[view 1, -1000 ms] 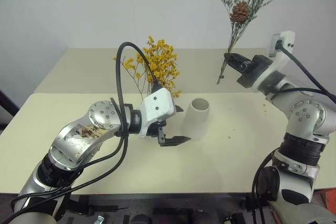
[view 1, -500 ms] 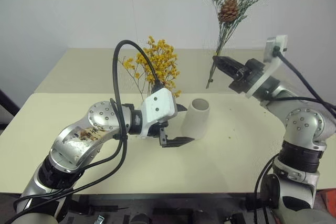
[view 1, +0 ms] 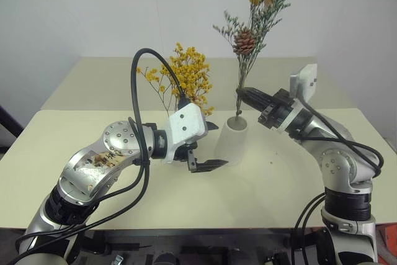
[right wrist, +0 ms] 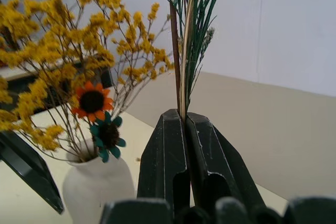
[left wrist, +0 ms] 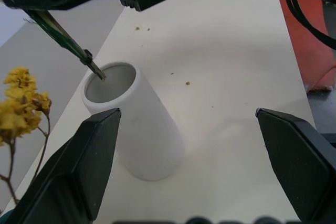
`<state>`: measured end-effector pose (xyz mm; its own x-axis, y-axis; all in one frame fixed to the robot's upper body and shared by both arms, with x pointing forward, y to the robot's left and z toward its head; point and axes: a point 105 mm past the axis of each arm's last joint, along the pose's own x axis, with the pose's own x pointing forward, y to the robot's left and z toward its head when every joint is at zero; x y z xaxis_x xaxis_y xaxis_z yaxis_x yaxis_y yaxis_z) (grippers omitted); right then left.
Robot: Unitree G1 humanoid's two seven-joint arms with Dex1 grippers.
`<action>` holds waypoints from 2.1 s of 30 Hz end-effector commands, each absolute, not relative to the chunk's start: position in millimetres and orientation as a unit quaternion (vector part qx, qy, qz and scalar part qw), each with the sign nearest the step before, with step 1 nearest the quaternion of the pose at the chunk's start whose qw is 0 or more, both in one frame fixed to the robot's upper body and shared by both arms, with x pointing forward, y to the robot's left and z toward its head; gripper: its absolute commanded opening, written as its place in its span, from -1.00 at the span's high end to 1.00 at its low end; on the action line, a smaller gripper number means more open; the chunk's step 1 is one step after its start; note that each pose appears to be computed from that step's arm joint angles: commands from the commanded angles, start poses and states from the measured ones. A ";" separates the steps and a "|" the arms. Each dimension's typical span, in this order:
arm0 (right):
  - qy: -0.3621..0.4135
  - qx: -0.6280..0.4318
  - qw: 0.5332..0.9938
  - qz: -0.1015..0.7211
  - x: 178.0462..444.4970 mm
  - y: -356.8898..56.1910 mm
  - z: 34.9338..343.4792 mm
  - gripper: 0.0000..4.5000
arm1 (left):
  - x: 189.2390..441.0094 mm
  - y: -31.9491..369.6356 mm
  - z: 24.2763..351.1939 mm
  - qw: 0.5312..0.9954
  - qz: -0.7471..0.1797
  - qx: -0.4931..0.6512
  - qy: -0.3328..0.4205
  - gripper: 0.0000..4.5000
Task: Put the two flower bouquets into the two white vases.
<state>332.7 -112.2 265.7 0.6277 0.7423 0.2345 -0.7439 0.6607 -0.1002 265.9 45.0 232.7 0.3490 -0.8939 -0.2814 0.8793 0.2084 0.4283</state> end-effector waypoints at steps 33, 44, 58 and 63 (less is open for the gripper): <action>-0.099 -0.107 0.900 0.410 292.0 -158.3 265.0 -0.98 | 266.8 73.2 262.5 0.784 -0.568 0.250 -0.036 -1.00; -0.055 -0.094 0.887 0.450 282.9 -185.5 281.1 -0.98 | 252.8 130.8 283.7 0.799 -0.548 0.246 -0.038 -1.00; -0.025 -0.099 0.879 0.466 276.3 -201.4 280.7 -0.98 | 236.9 174.2 273.2 0.828 -0.508 0.237 -0.021 -1.00; -0.009 -0.105 0.876 0.472 267.2 -208.2 281.1 -0.98 | 236.8 188.2 261.9 0.837 -0.502 0.217 -0.018 -1.00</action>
<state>275.4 -205.9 266.1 0.5607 0.8206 -0.1107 -0.8252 0.5429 -0.1558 238.9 183.3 252.8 0.4795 -0.8506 -0.2157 0.8549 0.3973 0.3337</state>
